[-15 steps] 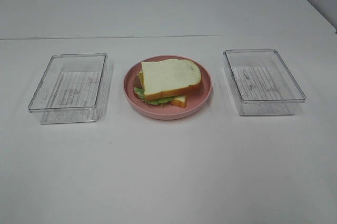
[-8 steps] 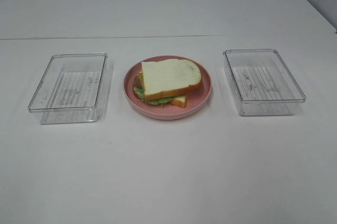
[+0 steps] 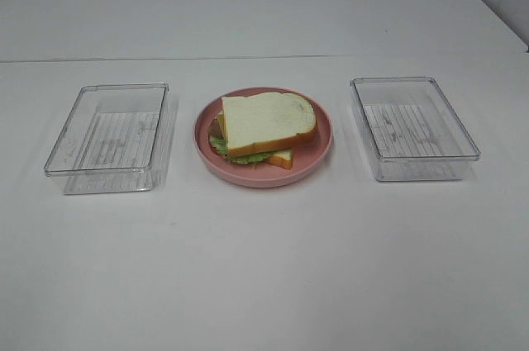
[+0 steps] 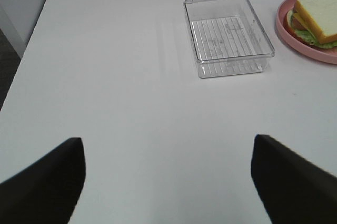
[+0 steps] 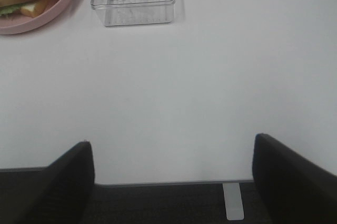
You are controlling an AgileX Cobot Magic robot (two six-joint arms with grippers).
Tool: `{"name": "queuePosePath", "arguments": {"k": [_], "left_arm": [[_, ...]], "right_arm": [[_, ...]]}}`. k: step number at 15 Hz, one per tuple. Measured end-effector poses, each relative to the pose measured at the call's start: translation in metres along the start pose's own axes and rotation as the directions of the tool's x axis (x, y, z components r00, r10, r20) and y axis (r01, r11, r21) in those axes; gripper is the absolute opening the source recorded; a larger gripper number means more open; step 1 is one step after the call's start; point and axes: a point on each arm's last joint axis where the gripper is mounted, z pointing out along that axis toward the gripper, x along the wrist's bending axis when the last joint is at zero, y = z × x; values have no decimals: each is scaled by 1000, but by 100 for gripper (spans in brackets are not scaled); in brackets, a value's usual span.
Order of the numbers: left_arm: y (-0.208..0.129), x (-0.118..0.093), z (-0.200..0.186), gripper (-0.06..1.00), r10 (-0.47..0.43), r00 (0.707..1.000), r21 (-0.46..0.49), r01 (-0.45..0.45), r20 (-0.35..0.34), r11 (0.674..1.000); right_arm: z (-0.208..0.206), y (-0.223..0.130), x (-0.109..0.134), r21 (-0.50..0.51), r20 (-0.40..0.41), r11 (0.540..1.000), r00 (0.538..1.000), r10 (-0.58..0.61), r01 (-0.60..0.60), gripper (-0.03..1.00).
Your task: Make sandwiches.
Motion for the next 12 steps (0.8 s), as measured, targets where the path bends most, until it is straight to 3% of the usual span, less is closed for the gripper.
{"name": "queuePosePath", "arguments": {"k": [6, 12], "left_arm": [[0, 0, 0, 79, 0, 1000, 0, 0, 0, 1000], [0, 0, 0, 79, 0, 1000, 0, 0, 0, 1000]], "right_arm": [[11, 3, 1, -68, -12, 998, 1000, -8, 7, 79], [11, 3, 1, -68, -13, 998, 1000, -2, 1, 79]]}}
